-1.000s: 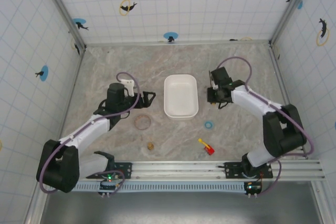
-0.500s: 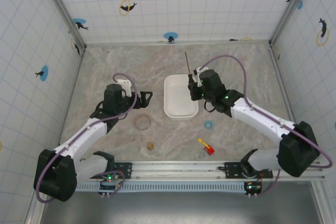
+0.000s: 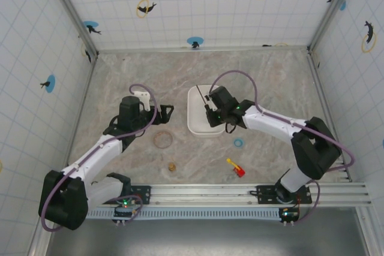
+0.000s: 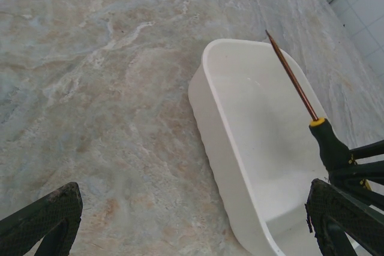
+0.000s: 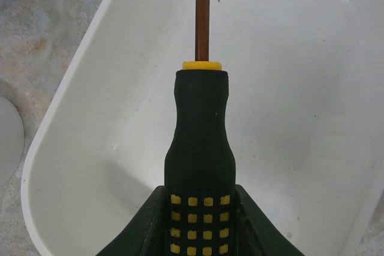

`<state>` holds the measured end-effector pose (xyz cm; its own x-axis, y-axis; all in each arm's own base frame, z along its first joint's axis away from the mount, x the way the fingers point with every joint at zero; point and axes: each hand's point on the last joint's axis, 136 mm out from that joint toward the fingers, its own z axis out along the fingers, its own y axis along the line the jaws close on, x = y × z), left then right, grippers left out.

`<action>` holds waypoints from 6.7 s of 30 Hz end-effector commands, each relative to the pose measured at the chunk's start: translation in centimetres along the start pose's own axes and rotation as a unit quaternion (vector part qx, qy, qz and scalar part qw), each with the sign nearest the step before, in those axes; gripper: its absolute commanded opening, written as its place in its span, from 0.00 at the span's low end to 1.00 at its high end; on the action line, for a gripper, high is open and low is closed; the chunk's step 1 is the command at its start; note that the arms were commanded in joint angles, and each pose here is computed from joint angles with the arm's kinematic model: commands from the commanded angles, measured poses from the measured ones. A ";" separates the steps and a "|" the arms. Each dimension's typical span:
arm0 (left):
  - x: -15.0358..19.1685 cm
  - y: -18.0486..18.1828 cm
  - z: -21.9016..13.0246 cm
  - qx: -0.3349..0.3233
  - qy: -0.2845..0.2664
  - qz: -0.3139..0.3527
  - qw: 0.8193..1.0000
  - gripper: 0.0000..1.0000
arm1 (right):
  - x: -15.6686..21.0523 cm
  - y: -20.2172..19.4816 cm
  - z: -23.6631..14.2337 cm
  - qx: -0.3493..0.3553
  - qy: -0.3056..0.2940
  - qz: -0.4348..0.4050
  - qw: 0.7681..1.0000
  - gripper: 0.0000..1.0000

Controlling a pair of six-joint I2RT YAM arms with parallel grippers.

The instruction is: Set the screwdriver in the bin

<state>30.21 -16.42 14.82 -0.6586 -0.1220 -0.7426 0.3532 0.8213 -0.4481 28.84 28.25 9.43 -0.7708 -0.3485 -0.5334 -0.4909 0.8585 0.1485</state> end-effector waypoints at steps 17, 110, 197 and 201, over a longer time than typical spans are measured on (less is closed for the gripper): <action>-0.3 -0.1 0.1 -0.005 0.002 0.018 1.000 0.98 | -0.1 -0.5 2.9 0.070 0.047 0.083 0.993 0.00; -5.4 16.1 -5.7 -0.264 -0.286 0.154 0.908 0.97 | 3.5 -30.0 -11.7 0.377 -0.409 0.154 0.817 0.68; -5.1 17.4 -2.7 -0.270 -0.239 0.162 0.919 0.98 | 3.1 -31.5 -10.8 0.373 -0.377 0.179 0.828 0.99; -5.1 17.4 -2.7 -0.270 -0.239 0.162 0.919 0.97 | 3.0 -31.6 -10.9 0.373 -0.378 0.179 0.828 0.99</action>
<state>37.49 0.03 11.77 -0.1763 0.0286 -0.9839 0.0119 0.9996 0.0269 36.71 -3.90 10.54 -0.2445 0.0719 -0.9670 0.3082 0.9513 -0.0072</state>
